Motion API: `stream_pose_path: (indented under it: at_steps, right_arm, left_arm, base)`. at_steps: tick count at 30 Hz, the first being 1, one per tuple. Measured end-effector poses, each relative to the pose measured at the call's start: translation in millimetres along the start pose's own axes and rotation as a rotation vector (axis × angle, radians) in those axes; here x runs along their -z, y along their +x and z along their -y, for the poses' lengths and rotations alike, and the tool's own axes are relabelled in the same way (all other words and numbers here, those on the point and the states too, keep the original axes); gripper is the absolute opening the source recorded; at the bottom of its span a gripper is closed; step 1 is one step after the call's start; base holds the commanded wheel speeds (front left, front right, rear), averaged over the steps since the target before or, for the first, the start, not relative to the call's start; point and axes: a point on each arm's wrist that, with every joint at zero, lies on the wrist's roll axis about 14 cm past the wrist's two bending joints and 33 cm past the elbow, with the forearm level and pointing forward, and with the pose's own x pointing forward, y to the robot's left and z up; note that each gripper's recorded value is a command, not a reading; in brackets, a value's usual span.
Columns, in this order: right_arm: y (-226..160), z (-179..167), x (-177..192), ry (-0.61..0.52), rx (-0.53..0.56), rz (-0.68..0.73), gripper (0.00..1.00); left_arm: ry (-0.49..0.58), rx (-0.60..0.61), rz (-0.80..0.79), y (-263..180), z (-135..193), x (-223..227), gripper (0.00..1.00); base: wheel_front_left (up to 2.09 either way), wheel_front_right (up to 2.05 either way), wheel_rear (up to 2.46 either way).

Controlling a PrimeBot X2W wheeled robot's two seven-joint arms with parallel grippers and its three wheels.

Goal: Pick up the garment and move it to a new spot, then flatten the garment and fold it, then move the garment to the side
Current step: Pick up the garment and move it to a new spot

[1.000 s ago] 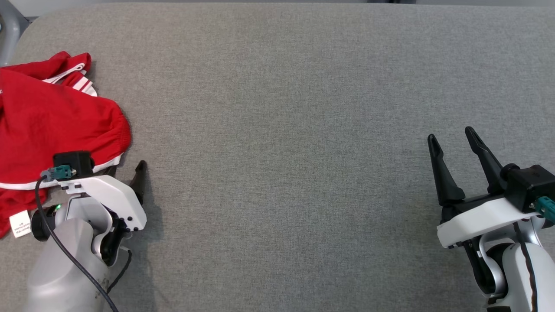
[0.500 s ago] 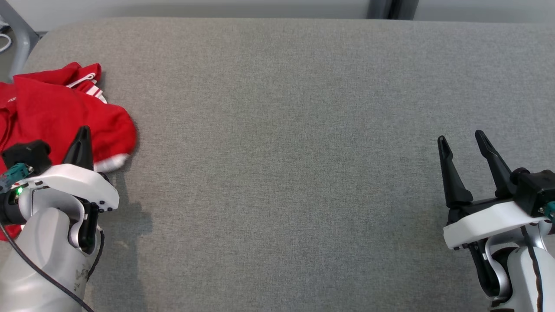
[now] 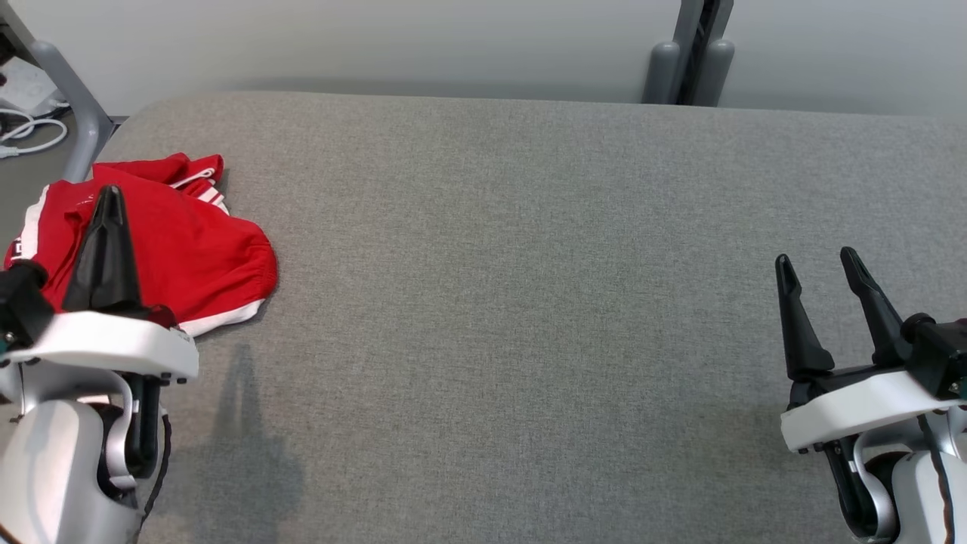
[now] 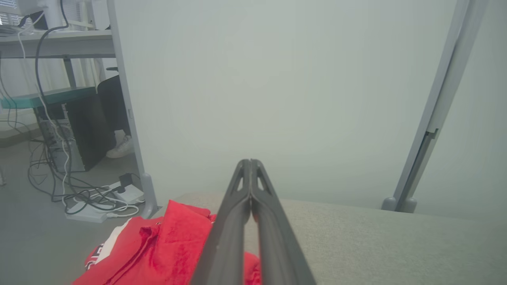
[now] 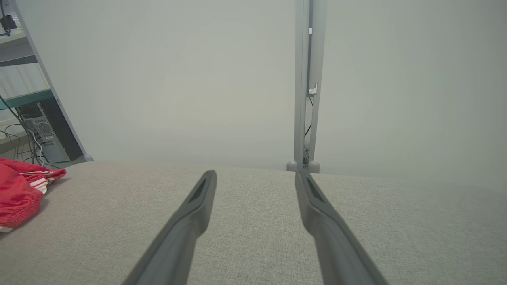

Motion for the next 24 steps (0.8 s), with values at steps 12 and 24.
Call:
stream_pose_path:
  at_steps: [12,24]
  right_arm:
    - [-11,-16,-14,0.005,-0.028,0.029,1.00]
    - [-34,-39,-21,0.000,-0.074,0.035,1.00]
  left_arm:
    - [-0.040,-0.052,0.048,-55,5,-24,1.00]
    - [-0.028,-0.117,-0.021,-111,-20,9,1.00]
  base:
    - [0.00,0.00,0.00]
    - [0.00,0.00,0.00]
